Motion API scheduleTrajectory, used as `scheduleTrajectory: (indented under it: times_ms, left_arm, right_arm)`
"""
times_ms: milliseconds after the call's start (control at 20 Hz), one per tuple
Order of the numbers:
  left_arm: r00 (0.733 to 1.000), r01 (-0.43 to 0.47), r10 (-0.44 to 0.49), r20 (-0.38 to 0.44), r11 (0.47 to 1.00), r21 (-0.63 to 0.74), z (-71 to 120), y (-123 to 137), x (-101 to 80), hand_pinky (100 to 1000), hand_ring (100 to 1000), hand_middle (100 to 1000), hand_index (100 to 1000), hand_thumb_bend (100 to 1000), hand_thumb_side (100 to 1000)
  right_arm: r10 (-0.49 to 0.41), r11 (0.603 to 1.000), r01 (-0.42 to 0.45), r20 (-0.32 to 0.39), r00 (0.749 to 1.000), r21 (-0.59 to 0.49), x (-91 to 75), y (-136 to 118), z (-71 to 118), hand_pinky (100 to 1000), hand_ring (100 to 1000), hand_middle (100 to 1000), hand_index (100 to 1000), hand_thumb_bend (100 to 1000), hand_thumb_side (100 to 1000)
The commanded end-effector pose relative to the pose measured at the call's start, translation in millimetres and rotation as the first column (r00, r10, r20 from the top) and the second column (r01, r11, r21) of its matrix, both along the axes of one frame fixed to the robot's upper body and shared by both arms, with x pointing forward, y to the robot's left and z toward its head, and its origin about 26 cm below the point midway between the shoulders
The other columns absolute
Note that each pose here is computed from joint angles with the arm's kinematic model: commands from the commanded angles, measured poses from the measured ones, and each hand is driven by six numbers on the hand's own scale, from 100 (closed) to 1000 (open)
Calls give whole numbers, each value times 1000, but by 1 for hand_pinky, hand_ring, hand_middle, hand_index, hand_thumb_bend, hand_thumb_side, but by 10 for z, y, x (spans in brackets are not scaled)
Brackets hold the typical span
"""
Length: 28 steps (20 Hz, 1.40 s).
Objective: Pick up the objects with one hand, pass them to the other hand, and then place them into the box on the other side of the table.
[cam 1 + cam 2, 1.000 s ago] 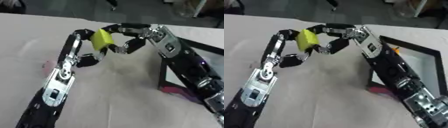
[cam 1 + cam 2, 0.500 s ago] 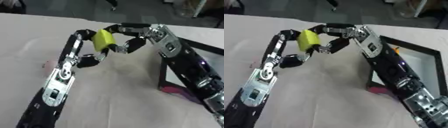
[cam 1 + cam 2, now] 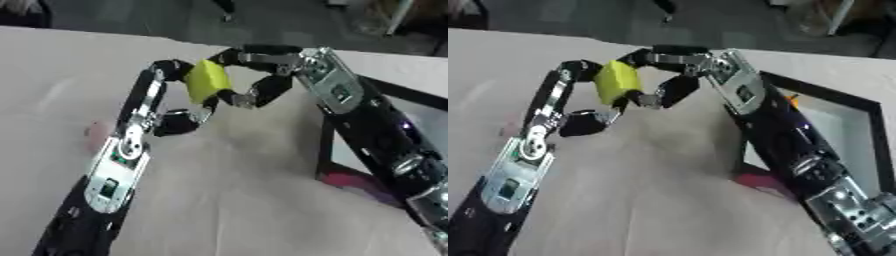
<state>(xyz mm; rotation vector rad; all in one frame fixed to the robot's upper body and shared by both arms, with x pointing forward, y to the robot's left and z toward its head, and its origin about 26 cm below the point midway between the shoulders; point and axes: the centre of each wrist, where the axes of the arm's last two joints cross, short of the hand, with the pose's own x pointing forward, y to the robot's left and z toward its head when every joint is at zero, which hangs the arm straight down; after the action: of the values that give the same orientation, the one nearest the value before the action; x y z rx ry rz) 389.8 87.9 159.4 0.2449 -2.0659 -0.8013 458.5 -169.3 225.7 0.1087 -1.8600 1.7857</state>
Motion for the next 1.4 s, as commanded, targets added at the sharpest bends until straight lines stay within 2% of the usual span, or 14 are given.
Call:
scheduleTrajectory:
  times_ms: [50,250,450,600,800,900,1050,1400]
  left_arm:
    - [999,29,-28,41,999,-31,122,-55,-32,808,647,513,457,202,100]
    - [999,28,-26,40,999,-41,112,-56,-33,809,646,516,478,180,100]
    - [999,22,-20,37,998,-51,103,-56,-32,812,647,525,524,267,100]
    - [999,14,-12,43,998,-54,105,-53,-31,816,655,539,572,401,100]
    - [998,-13,16,65,999,-43,106,-39,-27,829,681,574,663,622,226]
    - [996,-34,37,78,999,-36,101,-29,-24,833,686,582,686,693,285]
    - [994,-61,64,90,997,-38,92,-18,-20,838,695,591,704,731,323]
    - [992,-80,84,95,996,-45,79,-3,-17,842,703,597,715,755,347]
  right_arm:
    - [138,987,-133,58,989,-96,-2,-13,106,974,1000,743,793,100,266]
    - [115,991,-114,14,993,-63,4,-26,107,963,1000,675,743,100,277]
    - [104,994,-105,-19,994,-36,-2,-28,123,962,1000,647,700,100,340]
    - [95,995,-95,-38,995,-14,-3,-38,143,960,1000,613,649,100,347]
    - [92,996,-91,-52,994,6,-14,-36,181,956,1000,577,610,100,315]
    - [89,996,-88,-54,995,13,-19,-43,198,952,1000,562,595,100,290]
    - [83,996,-83,-57,995,14,-23,-53,202,948,1000,550,583,100,262]
    - [65,998,-64,-54,996,21,-20,-79,207,941,1000,535,569,100,219]
